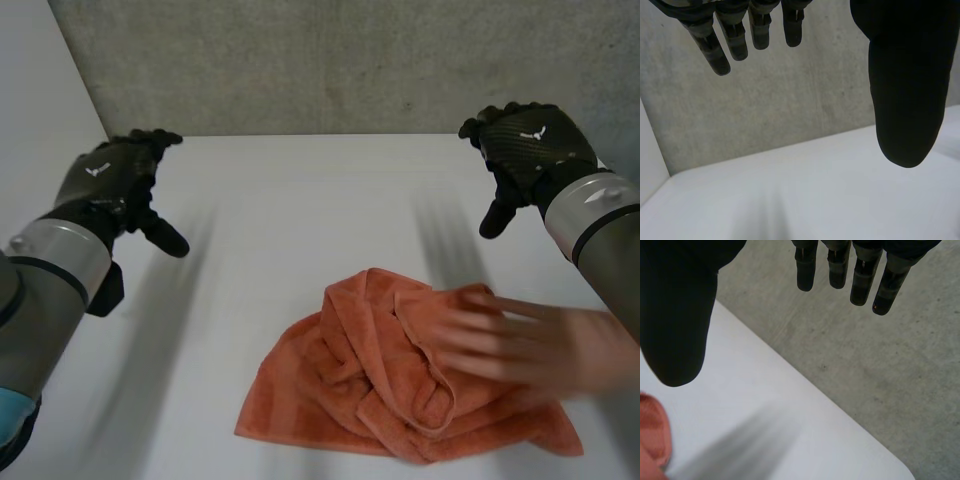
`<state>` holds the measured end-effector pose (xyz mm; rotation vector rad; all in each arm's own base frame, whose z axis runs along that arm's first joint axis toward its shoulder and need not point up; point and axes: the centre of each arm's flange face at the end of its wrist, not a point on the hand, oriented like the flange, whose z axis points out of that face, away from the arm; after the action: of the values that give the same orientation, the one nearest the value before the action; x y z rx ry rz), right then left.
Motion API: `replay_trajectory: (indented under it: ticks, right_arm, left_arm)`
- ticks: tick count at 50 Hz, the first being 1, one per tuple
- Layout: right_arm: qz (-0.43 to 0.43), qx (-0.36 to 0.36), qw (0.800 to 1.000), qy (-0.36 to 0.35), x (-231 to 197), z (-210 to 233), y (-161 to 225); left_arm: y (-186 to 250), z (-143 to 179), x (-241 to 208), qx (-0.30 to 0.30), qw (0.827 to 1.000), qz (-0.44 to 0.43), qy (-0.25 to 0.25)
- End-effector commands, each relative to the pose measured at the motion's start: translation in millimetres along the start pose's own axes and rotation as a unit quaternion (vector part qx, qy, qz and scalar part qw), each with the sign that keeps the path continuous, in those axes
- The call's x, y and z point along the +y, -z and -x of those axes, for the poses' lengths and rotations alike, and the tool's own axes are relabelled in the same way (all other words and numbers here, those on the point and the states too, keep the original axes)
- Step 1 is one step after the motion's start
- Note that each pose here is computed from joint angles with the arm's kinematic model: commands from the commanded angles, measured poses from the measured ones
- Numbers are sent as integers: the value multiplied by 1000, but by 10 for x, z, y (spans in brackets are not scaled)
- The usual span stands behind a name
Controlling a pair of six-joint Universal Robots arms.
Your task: Fold the laundry
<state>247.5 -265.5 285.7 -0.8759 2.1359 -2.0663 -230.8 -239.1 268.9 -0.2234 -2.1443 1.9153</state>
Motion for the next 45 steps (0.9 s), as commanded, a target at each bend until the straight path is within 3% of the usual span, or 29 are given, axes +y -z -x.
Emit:
replay_trajectory:
  ticks: [1,13,18,25,31,38,45]
  right_arm:
    - [19,-9,1000,7,109,49,38]
    - [73,-51,996,14,309,176,217]
    - [98,-122,985,78,493,317,354]
    - [82,-167,976,114,597,429,366]
    - [81,-229,965,102,793,599,278]
    - [102,-265,954,97,1002,718,209]
    - [114,-283,941,144,1162,789,174]
  left_arm:
    - [33,-186,195,30,999,31,-9]
    - [195,-591,570,103,991,87,-29]
    - [216,-802,786,144,982,109,-51]
    - [54,-1082,1114,223,959,113,-130]
    - [-125,-1158,1355,238,948,110,-182]
    - [-232,-1194,1466,242,945,109,-191]
    - [-272,-1235,1519,253,942,109,-190]
